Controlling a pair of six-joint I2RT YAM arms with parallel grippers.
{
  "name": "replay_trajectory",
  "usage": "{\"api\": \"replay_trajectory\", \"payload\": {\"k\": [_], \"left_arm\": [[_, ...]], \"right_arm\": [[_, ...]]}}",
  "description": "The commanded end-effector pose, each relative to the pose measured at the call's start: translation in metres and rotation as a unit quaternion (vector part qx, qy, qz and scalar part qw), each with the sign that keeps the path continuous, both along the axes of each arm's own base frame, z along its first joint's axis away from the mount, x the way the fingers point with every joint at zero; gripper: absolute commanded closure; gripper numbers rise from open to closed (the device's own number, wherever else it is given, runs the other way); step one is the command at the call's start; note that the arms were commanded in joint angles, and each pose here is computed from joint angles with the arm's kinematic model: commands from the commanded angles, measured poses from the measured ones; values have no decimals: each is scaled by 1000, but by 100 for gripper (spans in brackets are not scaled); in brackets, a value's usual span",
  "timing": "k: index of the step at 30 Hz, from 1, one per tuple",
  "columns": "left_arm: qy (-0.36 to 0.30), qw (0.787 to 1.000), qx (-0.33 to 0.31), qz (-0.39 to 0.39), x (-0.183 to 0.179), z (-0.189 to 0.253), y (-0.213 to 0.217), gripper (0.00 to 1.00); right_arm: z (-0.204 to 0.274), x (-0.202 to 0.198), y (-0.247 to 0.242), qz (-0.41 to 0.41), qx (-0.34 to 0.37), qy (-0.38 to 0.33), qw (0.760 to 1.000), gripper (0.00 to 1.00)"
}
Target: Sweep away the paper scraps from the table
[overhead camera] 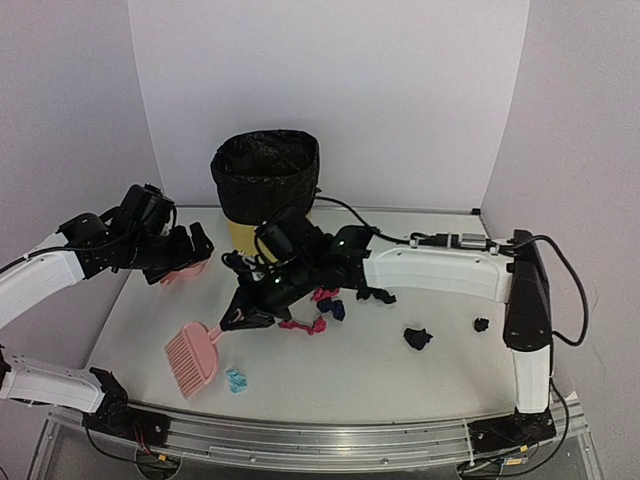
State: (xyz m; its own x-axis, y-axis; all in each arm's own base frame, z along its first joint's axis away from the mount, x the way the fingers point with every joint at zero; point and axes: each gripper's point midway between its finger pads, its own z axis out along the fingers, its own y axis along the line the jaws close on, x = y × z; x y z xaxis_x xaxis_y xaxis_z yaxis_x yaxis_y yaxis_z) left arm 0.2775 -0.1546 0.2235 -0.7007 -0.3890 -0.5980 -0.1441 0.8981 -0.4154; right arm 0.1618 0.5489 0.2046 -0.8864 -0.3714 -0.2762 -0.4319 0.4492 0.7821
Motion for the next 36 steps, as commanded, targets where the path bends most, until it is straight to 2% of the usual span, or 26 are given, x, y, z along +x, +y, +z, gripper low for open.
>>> {"api": "replay_trajectory", "payload": {"k": [1,5,10,17,28,31,36], "left_arm": [[-21,1000,-10,-15,10,12,-11,0],[-18,1000,-11,-22,14,12,-17,0],[-9,999,-12,-28,18,6,-23,0],[4,999,-15,-31,22,-4,-30,0],[11,1000,-23,-8,28,-11,-31,0],[12,1000,-27,3,31,-15,-31,0],[12,999,-33,6,31,-23,-32,0]], "right_arm": [[-58,-37,-1,88,-68,91,990,100],[-86,-33,-19,70,-120,78,987,100],[-101,-6,-55,5,-165,74,984,100],[-113,36,-132,-86,-209,93,970,100],[-65,89,-235,-172,-220,27,960,100],[-41,97,-248,-175,-199,3,964,100],[22,84,-242,-114,-113,-73,984,100]]}}
